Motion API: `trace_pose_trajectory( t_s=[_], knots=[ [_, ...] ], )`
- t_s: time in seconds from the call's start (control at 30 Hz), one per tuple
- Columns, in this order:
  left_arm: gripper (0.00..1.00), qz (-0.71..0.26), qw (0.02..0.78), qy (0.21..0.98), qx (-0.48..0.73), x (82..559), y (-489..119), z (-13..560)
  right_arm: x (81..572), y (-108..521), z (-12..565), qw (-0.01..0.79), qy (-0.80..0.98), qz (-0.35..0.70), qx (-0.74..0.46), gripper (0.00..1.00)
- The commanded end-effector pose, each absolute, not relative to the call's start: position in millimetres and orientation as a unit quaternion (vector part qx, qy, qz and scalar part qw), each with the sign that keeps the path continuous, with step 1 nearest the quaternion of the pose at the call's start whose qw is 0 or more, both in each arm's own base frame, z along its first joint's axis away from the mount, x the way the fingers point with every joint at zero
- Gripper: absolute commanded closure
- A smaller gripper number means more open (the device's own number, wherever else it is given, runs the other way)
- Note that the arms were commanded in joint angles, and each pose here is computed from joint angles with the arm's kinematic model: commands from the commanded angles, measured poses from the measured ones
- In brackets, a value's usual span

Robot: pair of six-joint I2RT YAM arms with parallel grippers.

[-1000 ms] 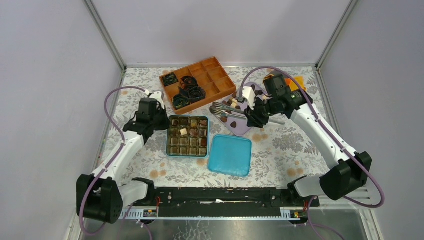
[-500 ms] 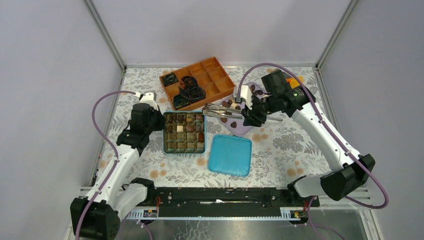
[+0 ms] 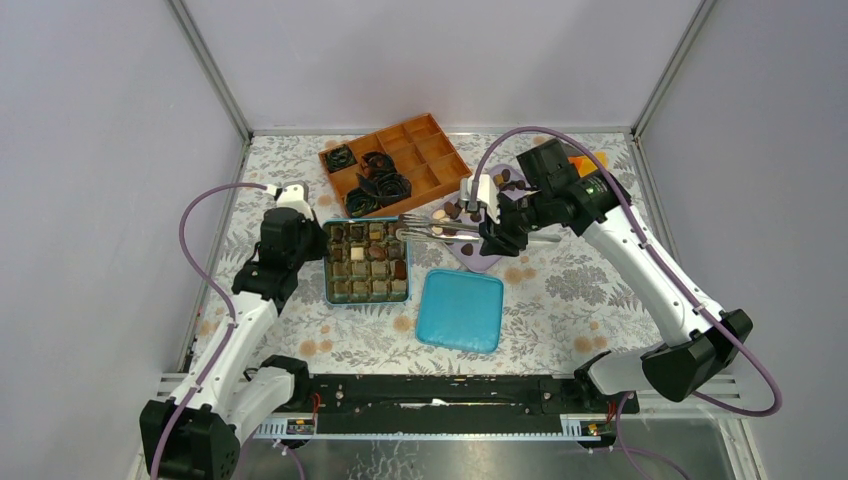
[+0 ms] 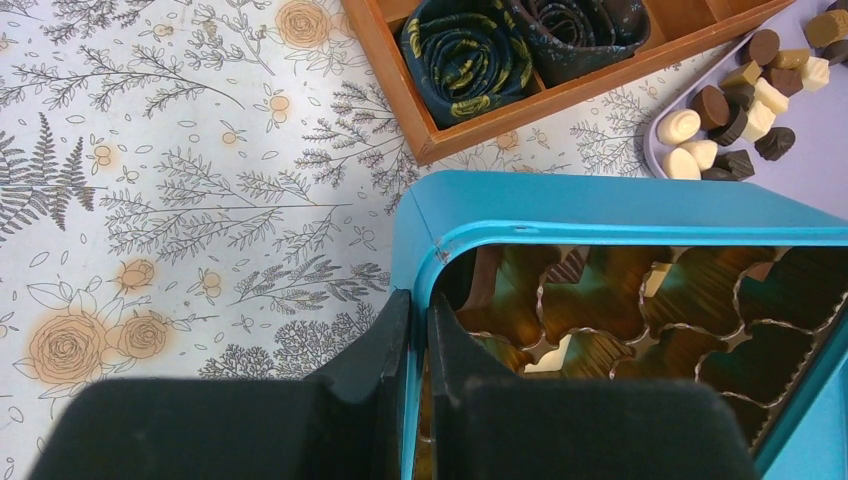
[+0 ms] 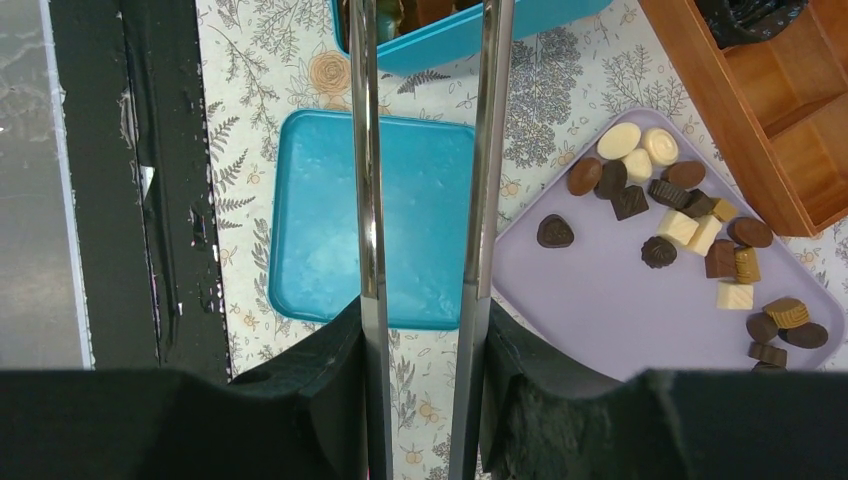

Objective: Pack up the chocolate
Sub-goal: Place the fake chocolate in the packing box.

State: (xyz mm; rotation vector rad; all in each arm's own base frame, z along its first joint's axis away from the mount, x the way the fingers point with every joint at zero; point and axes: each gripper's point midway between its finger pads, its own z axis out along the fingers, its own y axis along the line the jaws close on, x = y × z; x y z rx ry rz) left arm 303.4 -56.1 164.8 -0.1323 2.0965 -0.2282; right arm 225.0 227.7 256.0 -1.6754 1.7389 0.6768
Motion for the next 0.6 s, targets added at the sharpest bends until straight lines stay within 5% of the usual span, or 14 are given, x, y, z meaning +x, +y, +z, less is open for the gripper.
trace_pose_trajectory(
  t_s=[0.0,0.57],
  knots=[
    [1.00,-0.114,0.564,0.815,-0.073,321.5,-56.5,206.8,214.9,236.0,278.0,0.339,0.624,0.272,-0.649,0.98],
    [1.00,-0.113,0.563,0.815,-0.075,320.5,-55.6,205.8,206.6,242.4,276.1,0.328,0.615,0.280,-0.660,0.98]
  ],
)
